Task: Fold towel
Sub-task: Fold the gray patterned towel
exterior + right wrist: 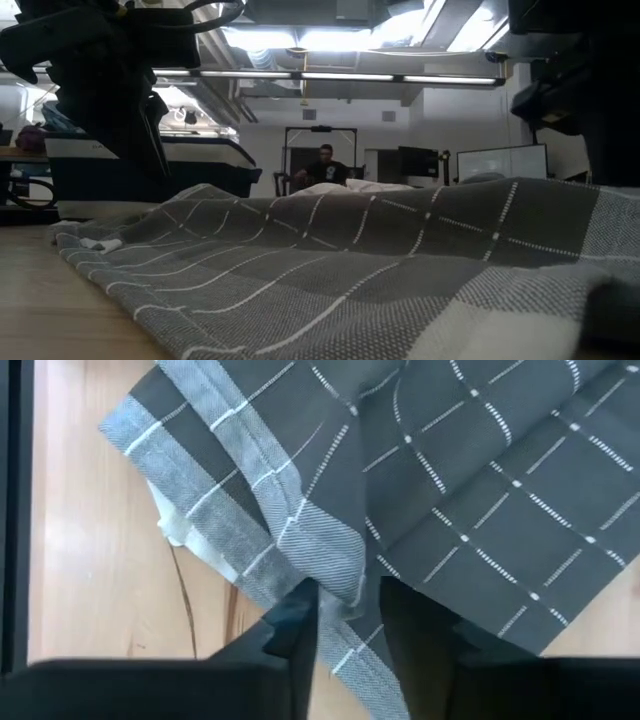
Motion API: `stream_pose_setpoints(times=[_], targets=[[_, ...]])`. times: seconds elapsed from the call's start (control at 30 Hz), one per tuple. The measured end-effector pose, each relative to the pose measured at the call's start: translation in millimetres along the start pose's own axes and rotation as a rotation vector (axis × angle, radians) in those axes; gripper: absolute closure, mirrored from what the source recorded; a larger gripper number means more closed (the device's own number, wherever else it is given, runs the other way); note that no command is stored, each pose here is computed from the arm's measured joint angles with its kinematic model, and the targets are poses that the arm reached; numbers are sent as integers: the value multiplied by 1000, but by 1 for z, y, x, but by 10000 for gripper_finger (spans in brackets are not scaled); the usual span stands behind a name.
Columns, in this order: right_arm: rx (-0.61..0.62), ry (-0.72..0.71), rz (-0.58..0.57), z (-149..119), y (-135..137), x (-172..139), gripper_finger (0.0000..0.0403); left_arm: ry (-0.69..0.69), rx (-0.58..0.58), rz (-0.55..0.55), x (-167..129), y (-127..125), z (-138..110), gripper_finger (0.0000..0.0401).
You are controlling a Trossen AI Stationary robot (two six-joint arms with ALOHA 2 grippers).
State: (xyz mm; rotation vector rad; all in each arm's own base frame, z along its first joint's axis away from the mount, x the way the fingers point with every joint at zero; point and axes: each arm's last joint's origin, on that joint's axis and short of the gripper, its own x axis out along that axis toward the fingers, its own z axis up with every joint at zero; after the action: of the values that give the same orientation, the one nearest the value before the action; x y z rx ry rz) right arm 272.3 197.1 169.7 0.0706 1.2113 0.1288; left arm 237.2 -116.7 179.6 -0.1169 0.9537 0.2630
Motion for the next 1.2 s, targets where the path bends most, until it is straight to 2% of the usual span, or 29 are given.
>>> stream_pose_setpoints(times=[0.2, 0.43, 0.6, 0.87, 1.1, 1.2], targets=[[21, 33, -12, -3, -2, 0, 392, 0, -1, 0, 0, 0, 0, 286], [149, 137, -95, -14, -9, -2, 397, 0, 0, 0, 0, 0, 0, 286], [258, 180, -131, -19, -13, -15, 397, 0, 0, 0, 0, 0, 0, 286], [392, 142, -126, -20, -18, -44, 400, 0, 0, 0, 0, 0, 0, 286], [507, 119, -286, -28, -28, -54, 400, 0, 0, 0, 0, 0, 0, 286], [571, 116, -319, -30, -30, -55, 400, 0, 0, 0, 0, 0, 0, 286]])
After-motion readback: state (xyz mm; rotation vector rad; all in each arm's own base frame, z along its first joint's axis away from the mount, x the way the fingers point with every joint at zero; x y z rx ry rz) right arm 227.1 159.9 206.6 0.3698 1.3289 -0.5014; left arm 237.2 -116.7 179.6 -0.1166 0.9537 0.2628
